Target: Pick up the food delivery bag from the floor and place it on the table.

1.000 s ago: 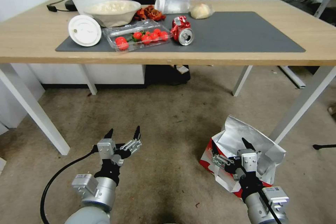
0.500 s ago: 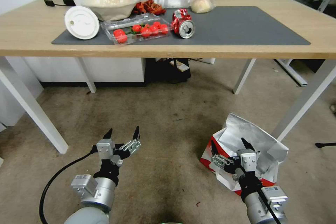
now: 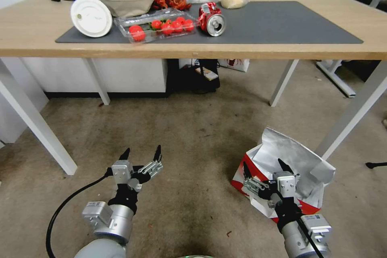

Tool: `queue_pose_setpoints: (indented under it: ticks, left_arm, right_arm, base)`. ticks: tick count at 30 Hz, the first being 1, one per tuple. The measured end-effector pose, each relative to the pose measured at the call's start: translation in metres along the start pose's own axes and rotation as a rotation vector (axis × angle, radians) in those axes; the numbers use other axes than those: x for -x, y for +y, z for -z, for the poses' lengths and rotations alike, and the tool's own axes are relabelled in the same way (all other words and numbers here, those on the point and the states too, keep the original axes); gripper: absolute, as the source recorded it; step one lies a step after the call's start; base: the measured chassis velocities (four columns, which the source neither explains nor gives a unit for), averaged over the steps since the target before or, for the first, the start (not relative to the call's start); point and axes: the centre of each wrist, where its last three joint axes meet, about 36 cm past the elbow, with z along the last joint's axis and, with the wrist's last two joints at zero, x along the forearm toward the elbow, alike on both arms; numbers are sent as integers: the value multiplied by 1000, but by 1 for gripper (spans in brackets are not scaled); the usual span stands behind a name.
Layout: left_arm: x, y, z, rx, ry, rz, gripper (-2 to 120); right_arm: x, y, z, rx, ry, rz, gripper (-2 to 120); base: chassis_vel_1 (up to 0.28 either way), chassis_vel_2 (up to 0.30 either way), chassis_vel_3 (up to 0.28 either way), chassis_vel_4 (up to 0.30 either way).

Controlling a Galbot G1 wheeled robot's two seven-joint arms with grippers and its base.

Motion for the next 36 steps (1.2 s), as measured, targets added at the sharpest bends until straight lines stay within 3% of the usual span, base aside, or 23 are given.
queue_pose_setpoints:
  ticks: [22,25,28,29,32,33,36]
  left_arm:
    - [2,3,-5,0,-35,-11,100]
    - [2,4,-4,4,-40,-13,100]
    - [1,5,0,13,-49,-17,100]
    - [1,5,0,13,-49,-17,100]
    - [-1,5,1,13,-53,-16,100]
    - [-1,5,1,13,-53,-16,100]
    - [-2,2,0,13,-54,-15,100]
  right_arm:
    - [1,-3,-1,0,-17,25,100]
    - [7,-23,0,-14,-76,57,100]
    - [21,-81,-11,-2,-143,148,100]
    - [21,-81,-11,-2,-143,148,100]
    - [41,-153,-28,-53,-165,212,100]
    - [41,-153,-28,-53,-165,212,100]
    - [65,-211,-34,-94,-176,231,100]
  base:
    - [0,0,0,0]
    - [0,0,0,0]
    - [0,0,0,0]
    - [0,0,0,0]
    - [0,0,0,0]
    - [0,0,0,0]
    - [0,0,0,0]
